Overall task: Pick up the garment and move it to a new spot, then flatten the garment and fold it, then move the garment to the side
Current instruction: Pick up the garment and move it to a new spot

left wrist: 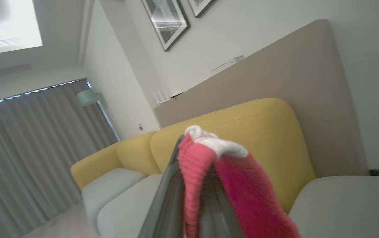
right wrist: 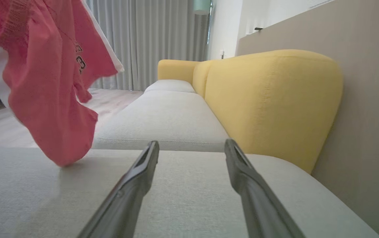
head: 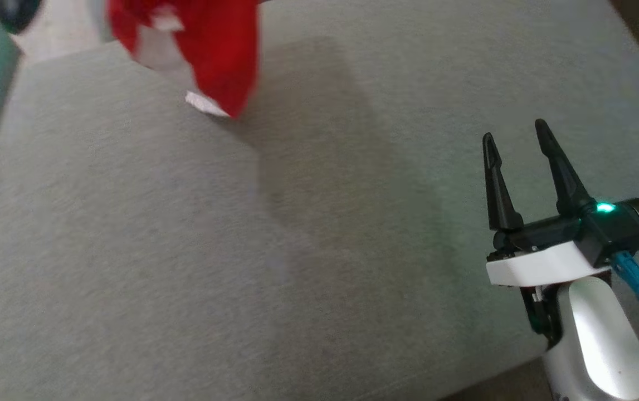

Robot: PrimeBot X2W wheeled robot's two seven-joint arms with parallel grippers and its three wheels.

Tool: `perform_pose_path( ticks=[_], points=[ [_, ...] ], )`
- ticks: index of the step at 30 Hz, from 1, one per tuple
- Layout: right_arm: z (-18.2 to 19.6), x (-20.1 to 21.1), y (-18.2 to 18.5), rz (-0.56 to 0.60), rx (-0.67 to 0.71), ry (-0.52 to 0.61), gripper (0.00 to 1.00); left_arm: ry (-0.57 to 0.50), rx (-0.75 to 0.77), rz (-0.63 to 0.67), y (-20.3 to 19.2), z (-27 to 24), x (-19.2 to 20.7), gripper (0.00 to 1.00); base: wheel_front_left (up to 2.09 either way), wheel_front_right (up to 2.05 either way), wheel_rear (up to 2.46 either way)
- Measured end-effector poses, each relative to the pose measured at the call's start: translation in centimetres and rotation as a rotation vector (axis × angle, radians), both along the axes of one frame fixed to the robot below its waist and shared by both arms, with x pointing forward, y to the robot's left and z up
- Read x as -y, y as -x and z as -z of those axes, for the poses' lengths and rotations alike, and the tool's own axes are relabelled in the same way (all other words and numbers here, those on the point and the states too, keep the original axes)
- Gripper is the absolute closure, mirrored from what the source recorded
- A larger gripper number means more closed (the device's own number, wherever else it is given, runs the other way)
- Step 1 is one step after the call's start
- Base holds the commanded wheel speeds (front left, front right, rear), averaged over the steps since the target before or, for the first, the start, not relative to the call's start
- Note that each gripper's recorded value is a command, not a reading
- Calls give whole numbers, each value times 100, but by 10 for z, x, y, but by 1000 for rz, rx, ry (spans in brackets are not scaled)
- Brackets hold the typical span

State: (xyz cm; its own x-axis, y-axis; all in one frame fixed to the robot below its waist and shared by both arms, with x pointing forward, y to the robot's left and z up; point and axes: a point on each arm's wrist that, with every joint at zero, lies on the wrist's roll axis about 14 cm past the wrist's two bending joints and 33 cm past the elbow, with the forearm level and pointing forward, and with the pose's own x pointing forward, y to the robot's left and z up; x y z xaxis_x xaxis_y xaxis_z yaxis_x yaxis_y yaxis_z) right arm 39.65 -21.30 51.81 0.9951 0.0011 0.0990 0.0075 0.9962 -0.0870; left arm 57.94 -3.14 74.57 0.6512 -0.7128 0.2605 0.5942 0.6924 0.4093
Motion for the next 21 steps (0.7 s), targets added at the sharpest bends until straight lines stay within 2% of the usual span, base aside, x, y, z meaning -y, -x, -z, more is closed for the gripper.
perform_pose_path(
  ticks=[5, 10, 11, 12, 13, 17, 21],
  points=[
    [4, 22, 11, 69, -18, 2, 0, 27, -76, 211, 25, 49, 67, 100, 0, 0, 0],
    [23, 22, 4, 68, -71, -3, 0, -20, -312, 353, 73, 185, 96, 100, 0, 0, 0],
    [25, 20, 2, 62, -76, -5, 0, -41, -362, 373, 89, 212, 97, 77, 0, 0, 0],
    [27, 17, 0, 54, -79, -8, 0, -44, -419, 378, 104, 235, 96, 8, 0, 0, 0],
    [29, 14, -3, 45, -81, -11, 0, -47, -470, 380, 118, 254, 95, 0, 0, 0, 0],
    [36, -4, -12, -8, -97, -3, 0, -81, -611, 344, 163, 307, 85, 0, 0, 0, 0],
    [41, -21, -16, -59, -106, 1, 0, -58, -639, 285, 187, 314, 73, 0, 0, 0, 0]
  ],
)
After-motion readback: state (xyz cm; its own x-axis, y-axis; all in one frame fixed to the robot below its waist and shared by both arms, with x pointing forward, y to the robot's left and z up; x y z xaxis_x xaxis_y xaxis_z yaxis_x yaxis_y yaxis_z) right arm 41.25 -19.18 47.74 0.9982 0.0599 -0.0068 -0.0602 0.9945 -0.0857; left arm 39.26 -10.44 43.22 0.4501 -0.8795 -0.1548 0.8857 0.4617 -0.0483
